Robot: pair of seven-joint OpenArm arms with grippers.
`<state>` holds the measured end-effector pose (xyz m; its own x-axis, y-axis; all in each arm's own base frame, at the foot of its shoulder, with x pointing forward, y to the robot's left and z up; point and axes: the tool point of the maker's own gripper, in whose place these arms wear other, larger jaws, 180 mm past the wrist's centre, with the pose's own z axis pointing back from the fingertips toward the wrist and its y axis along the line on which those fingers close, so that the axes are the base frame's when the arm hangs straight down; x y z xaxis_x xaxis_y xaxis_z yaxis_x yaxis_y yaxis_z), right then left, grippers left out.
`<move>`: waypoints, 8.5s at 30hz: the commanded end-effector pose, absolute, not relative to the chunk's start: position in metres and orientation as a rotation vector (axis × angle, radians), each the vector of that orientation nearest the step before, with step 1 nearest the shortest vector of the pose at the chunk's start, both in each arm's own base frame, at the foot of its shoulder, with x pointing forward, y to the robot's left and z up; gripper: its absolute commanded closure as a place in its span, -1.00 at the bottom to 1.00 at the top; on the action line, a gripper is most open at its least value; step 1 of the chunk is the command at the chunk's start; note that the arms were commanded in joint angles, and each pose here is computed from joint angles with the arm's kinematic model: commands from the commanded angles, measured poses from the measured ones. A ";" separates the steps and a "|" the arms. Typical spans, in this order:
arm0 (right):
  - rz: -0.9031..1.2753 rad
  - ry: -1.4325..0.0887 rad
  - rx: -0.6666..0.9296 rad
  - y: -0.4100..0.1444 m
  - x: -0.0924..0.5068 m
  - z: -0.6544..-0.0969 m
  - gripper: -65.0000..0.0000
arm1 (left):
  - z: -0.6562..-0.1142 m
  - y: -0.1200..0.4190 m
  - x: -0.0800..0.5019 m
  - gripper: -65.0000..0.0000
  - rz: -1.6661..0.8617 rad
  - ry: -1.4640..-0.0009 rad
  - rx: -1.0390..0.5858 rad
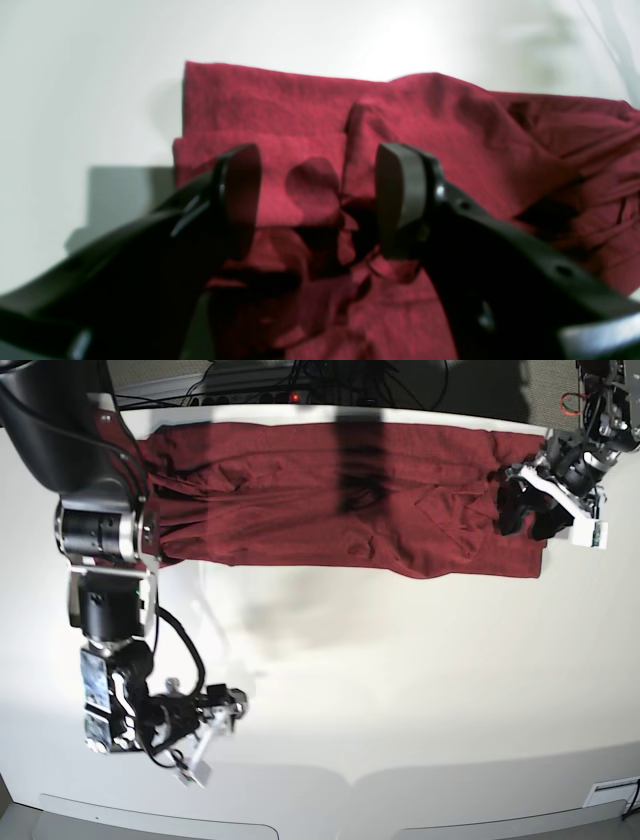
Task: Fold the T-shirt properly
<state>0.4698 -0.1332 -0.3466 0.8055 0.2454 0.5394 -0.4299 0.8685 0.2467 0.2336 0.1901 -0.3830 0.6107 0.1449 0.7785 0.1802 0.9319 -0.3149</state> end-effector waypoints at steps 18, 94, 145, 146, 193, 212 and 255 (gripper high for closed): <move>0.157 -0.493 0.254 -0.260 0.398 -0.415 0.04 | -0.384 0.168 0.219 -0.10 -0.010 -0.932 -0.389; 0.156 -0.513 0.259 -0.258 0.402 -0.412 0.04 | -0.384 0.252 0.239 0.19 -0.108 -0.749 -0.270; 0.155 -0.490 0.266 -0.257 0.398 -0.414 0.05 | -0.407 0.334 0.247 1.00 0.048 -0.638 -0.312; 0.155 -0.490 0.266 -0.257 0.398 -0.414 0.05 | -0.407 0.334 0.247 1.00 0.048 -0.638 -0.312; 0.162 -0.436 0.261 -0.258 0.389 -0.419 0.05 | -0.403 0.366 0.230 0.35 0.125 -0.499 -0.438; 0.163 -0.429 0.260 -0.258 0.388 -0.419 0.05 | -0.435 0.318 0.210 0.59 0.139 -0.400 -0.545; 0.169 -0.417 0.284 -0.246 0.388 -0.422 0.05 | -0.322 0.131 0.257 1.00 0.086 -0.762 -1.098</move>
